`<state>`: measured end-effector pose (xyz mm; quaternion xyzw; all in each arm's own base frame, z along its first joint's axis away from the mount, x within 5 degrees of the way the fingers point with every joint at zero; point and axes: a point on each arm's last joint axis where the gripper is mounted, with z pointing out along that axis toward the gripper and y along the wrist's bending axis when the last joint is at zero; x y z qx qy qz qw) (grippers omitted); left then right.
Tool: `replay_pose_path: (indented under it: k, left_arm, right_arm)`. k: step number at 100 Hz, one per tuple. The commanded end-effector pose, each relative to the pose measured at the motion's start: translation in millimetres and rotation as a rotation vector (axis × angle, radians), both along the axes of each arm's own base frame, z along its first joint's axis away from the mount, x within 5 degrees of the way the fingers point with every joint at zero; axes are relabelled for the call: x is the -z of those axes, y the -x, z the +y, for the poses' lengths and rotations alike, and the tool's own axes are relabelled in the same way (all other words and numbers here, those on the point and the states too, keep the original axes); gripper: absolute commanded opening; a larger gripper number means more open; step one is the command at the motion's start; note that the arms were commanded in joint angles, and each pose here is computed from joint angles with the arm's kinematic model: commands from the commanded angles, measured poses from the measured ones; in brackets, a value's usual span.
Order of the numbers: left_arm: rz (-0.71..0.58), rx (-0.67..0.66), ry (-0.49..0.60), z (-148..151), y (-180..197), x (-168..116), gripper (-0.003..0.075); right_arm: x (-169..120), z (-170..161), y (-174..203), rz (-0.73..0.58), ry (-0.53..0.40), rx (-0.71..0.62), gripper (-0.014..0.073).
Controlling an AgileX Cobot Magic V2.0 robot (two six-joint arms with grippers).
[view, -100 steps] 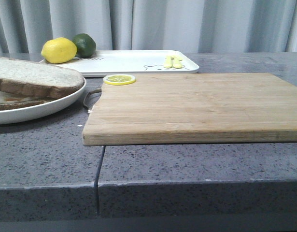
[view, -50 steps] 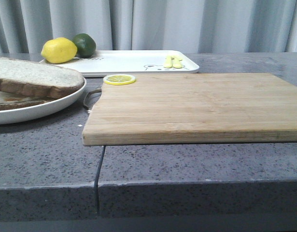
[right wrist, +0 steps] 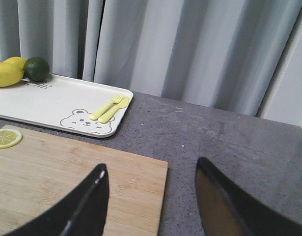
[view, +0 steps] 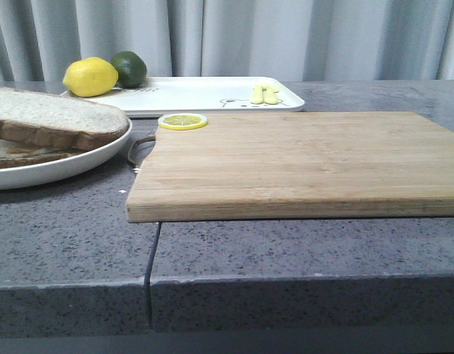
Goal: Place bread and move sandwich to tray
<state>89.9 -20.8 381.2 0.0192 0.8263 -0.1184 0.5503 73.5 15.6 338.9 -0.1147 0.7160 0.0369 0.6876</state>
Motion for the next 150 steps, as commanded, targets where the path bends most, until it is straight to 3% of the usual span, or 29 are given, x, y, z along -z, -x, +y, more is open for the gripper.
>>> replay_pose_path:
  k: [1, 38, 52, 69, 93, 112, 150]
  left_arm:
    - [-0.121, -0.006, 0.041, -0.7, -3.1, -17.8, 0.0618]
    - [-0.136, -0.072, 0.062, 4.1, -7.1, -19.4, 0.0618]
    - [-0.111, -0.166, 0.020, 11.3, -19.9, -15.7, 0.0618]
    - [-0.037, -0.188, 0.014, 8.9, -46.9, -5.7, 0.0618]
    - [0.125, -0.332, 0.079, 21.7, -89.6, 19.9, 0.0618]
    - [0.223, -0.442, 0.195, 38.5, -109.5, 37.1, 0.0618]
    - [0.338, -0.457, 0.271, 38.0, -135.8, 61.6, 0.0618]
  right_arm:
    - [-16.0, -0.7, 0.9, -0.106, -0.013, 0.006, 0.0407]
    - [-16.0, -0.7, 0.9, -0.106, -0.013, 0.006, 0.0407]
    - [-16.0, -0.7, 0.9, -0.106, -0.013, 0.006, 0.0407]
    - [-16.0, -0.7, 0.9, -0.106, -0.013, 0.006, 0.0407]
    - [-15.5, -0.7, 0.9, -0.102, -0.012, 0.006, 0.0407]
    - [-15.1, -0.7, 0.9, -0.097, -0.011, 0.007, 0.0407]
    - [-15.1, -0.7, 0.9, -0.097, -0.011, 0.007, 0.0407]
